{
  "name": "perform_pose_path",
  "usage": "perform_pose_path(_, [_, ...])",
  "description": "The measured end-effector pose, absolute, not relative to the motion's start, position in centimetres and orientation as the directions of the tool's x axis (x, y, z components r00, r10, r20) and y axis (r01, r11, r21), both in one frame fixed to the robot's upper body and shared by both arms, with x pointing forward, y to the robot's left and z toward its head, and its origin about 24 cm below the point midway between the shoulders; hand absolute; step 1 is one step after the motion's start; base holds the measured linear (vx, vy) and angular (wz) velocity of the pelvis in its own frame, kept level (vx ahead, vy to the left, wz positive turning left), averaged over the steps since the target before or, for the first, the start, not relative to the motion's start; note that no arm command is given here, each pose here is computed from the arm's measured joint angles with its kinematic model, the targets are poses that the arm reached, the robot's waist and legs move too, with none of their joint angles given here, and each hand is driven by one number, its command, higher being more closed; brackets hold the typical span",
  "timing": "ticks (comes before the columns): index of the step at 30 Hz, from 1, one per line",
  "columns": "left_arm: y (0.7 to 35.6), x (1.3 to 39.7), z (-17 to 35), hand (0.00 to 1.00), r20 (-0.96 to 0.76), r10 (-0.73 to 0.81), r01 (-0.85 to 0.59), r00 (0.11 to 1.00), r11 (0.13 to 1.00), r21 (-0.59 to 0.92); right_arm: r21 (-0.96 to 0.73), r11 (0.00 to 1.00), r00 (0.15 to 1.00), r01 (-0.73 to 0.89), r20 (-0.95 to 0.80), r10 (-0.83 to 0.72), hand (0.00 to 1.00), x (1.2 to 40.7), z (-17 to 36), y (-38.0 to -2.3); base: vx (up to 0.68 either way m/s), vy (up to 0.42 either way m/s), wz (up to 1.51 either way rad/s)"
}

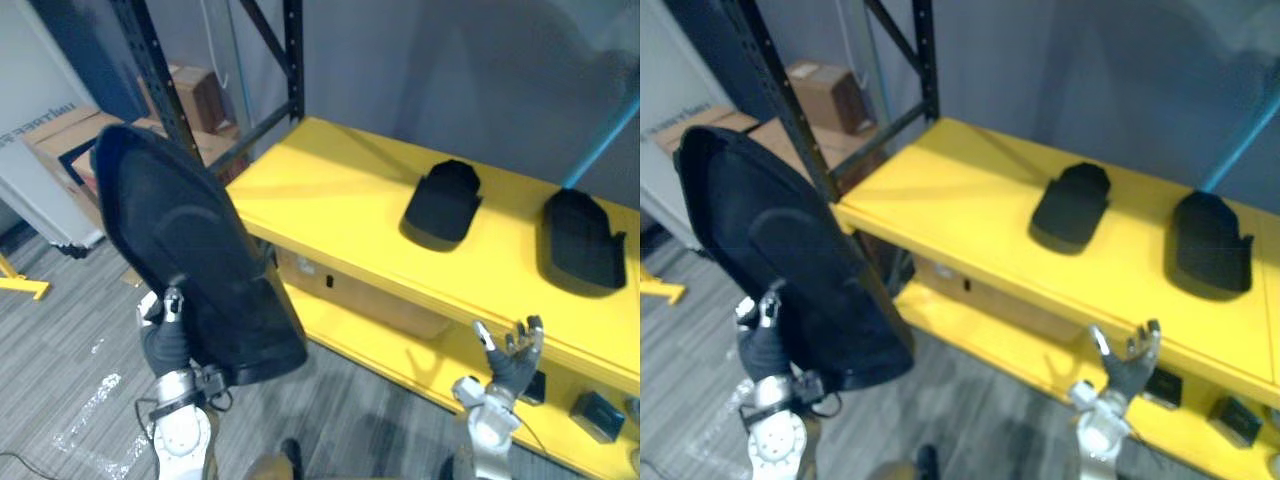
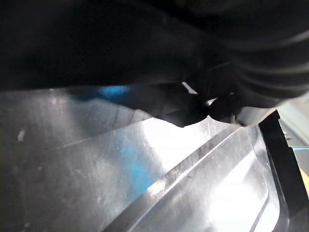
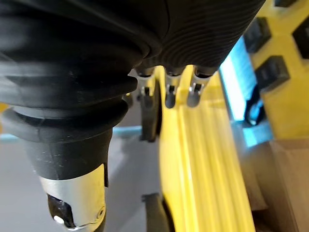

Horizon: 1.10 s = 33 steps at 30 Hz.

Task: Walk over and take plastic housings, then place them on the shelf

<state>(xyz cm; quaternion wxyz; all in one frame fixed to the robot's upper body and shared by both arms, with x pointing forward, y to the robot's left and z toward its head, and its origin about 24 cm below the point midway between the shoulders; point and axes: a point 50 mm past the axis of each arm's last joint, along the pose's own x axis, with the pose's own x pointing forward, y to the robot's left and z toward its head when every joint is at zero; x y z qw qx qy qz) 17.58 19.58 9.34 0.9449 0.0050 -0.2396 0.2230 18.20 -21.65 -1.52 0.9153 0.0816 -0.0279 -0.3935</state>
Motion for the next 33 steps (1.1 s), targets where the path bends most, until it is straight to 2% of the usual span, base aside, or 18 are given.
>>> perform_pose_path(6, [20.6,17.2,9.5,1.0,0.46,0.479,-0.505,0.748,0.86,-0.075,0.118,0.602,0.608,0.79,-0.028,-0.793,0.0,16.9,-2.0,-22.4,0.07,0.005,0.16])
perform_pose_path(11, [22.2,15.9,8.9,1.0,0.437,0.542,-0.585,0.717,0.81,-0.045,0.068,0.617,0.619,0.784,-0.023,-0.785,0.0,16.2,-2.3,-22.2,0.0,0.017,0.02])
perform_pose_path(14, [23.0,15.6,9.1,1.0,0.455,0.567,-0.629,0.687,0.777,-0.02,0.062,0.587,0.59,0.807,-0.04,-0.807,0.0,16.0,-2.5,-22.3,0.0,0.029,-0.14])
perform_pose_path(17, [23.6,15.3,9.2,1.0,0.467,0.588,-0.661,0.66,0.75,-0.009,0.062,0.43,0.434,0.901,-0.098,-0.896,0.0,14.7,-3.4,-23.9,0.01,0.013,-0.16])
perform_pose_path(20, [23.7,15.4,9.3,1.0,0.47,0.589,-0.663,0.657,0.749,-0.01,0.012,0.192,0.192,0.981,-0.143,-0.971,0.0,11.9,-4.3,-26.2,0.04,0.021,0.02])
perform_pose_path(23, [23.6,15.5,9.4,1.0,0.475,0.566,-0.643,0.674,0.766,-0.002,-0.068,0.071,0.058,0.995,-0.186,-0.981,0.0,9.7,-5.4,-27.0,0.04,0.053,0.05])
perform_pose_path(28, [24.1,16.0,10.2,1.0,0.515,0.5,-0.605,0.696,0.795,0.046,-0.22,0.056,-0.013,0.974,-0.304,-0.952,0.0,7.9,-8.0,-26.5,0.0,0.069,-0.01])
perform_pose_path(31, [24.1,17.1,11.0,1.0,0.537,0.492,-0.584,0.685,0.812,0.002,-0.3,0.053,-0.076,0.952,-0.402,-0.912,0.0,6.1,-10.0,-26.2,-0.1,0.005,0.27])
perform_pose_path(33, [24.0,17.6,11.4,1.0,0.546,0.503,-0.584,0.67,0.811,-0.031,-0.303,0.081,-0.071,0.949,-0.46,-0.885,0.0,5.4,-10.8,-26.0,-0.19,-0.027,0.24])
